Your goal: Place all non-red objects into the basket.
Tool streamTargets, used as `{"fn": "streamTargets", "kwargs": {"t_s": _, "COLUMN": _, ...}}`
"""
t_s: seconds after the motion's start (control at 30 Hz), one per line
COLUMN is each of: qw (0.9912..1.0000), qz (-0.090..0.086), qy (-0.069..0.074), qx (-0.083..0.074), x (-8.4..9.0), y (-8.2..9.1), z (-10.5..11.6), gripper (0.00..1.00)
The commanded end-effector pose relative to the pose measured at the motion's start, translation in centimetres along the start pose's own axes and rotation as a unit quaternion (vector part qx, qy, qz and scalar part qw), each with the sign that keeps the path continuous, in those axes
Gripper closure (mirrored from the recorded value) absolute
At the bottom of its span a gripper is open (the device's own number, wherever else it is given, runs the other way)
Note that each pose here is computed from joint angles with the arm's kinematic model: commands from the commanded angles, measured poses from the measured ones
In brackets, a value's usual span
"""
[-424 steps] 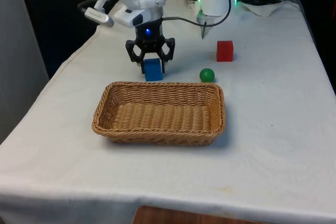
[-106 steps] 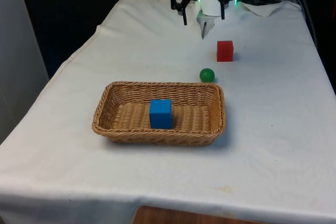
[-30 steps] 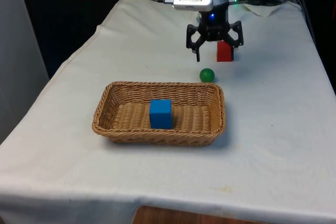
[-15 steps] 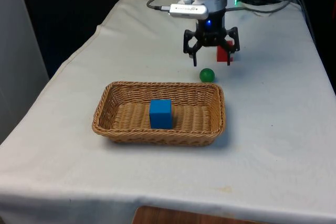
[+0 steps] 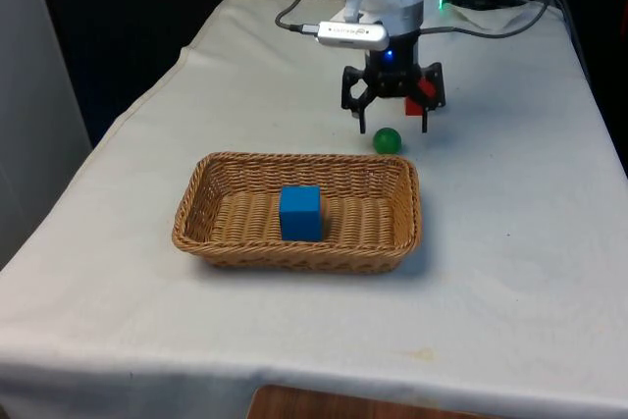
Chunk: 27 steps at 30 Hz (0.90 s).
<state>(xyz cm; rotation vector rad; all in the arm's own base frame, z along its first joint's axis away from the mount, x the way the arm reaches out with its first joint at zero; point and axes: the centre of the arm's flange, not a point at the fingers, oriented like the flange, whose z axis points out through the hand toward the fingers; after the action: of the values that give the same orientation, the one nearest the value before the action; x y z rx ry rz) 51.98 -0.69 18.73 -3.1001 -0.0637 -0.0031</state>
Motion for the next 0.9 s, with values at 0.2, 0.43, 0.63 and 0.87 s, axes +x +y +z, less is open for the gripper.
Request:
{"fn": "streamTargets", "kwargs": {"t_s": 0.2, "qw": 0.99988, "qz": 0.005, "qy": 0.014, "qx": -0.006, "x": 0.1, "y": 0.0, "z": 1.0, "gripper": 0.0}}
{"fn": "streamTargets", "kwargs": {"t_s": 0.43, "qw": 0.99977, "qz": 0.009, "qy": 0.017, "qx": -0.009, "x": 0.1, "y": 0.1, "z": 1.7, "gripper": 0.0}}
{"fn": "streamTargets", "kwargs": {"t_s": 0.63, "qw": 0.99974, "qz": 0.011, "qy": 0.017, "qx": -0.01, "x": 0.2, "y": 0.1, "z": 1.8, "gripper": 0.0}}
{"fn": "streamTargets", "kwargs": {"t_s": 0.87, "qw": 0.99973, "qz": 0.013, "qy": 0.016, "qx": -0.01, "x": 0.1, "y": 0.2, "z": 1.9, "gripper": 0.66}}
